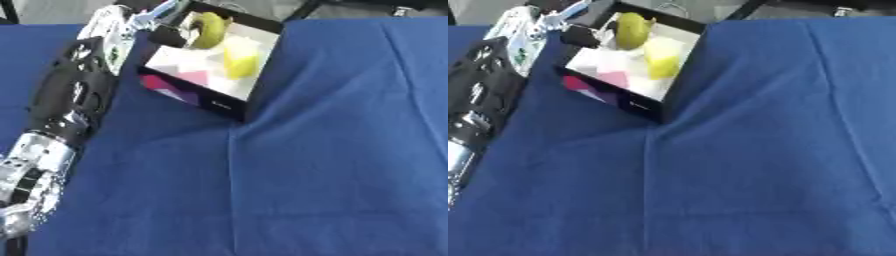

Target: Pick up objects on the table and place them in the box.

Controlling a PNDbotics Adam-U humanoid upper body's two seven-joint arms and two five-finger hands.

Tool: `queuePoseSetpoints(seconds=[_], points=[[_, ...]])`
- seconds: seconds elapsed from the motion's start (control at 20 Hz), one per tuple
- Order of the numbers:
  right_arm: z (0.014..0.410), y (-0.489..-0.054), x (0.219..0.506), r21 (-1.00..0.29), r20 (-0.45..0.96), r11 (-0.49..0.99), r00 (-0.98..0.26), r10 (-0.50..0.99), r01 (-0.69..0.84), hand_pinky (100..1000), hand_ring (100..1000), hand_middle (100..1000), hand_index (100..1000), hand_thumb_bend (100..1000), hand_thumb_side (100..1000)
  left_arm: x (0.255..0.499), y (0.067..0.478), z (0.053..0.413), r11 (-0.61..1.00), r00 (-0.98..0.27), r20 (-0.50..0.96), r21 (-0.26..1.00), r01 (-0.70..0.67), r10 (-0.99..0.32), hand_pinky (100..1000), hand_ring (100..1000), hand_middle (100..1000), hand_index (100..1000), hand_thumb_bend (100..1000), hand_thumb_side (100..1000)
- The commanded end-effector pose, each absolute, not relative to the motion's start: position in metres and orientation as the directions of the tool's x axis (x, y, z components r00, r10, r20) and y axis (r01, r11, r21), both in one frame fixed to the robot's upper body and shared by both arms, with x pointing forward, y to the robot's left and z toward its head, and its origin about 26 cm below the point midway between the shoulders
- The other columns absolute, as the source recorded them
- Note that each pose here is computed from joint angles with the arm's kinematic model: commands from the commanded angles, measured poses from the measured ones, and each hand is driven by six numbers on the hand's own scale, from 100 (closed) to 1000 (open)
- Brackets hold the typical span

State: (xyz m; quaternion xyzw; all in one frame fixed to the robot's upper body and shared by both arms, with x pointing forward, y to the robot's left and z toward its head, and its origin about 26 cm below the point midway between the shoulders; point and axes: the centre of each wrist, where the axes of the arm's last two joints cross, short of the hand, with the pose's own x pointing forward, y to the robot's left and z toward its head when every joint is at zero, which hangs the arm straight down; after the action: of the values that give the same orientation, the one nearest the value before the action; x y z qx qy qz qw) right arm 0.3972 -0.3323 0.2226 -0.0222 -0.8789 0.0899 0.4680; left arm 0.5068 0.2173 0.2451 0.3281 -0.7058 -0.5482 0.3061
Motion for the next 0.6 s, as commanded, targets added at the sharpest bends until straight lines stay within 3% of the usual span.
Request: queuePoseSetpoints(seconds=[0.05, 0.35, 0.6], points=[[0.242, -0.334, 0.394, -0.185, 0.786, 0.982, -0.606, 0.126, -0.035, 1000, 1000, 1000, 890, 100, 470, 0.497, 0.228, 0.3, 0.363, -0.656, 0.154, 0.912, -0.194, -0.739, 870, 811, 818, 861, 100, 546], [0.243, -0.341, 0.391, -0.187, 0.786, 0.982, -0.601, 0.145, -0.008, 1000, 1000, 1000, 892, 100, 470, 0.451, 0.27, 0.367, 0.673, -0.833, 0.307, 0.733, -0.102, -0.461, 859, 792, 800, 831, 100, 584], [0.243, -0.351, 0.388, -0.178, 0.781, 0.984, -0.604, 0.158, 0.027, 1000, 1000, 1000, 894, 100, 470, 0.401, 0.323, 0.375, 0.777, -0.858, 0.373, 0.628, -0.045, -0.352, 844, 771, 781, 807, 100, 567]])
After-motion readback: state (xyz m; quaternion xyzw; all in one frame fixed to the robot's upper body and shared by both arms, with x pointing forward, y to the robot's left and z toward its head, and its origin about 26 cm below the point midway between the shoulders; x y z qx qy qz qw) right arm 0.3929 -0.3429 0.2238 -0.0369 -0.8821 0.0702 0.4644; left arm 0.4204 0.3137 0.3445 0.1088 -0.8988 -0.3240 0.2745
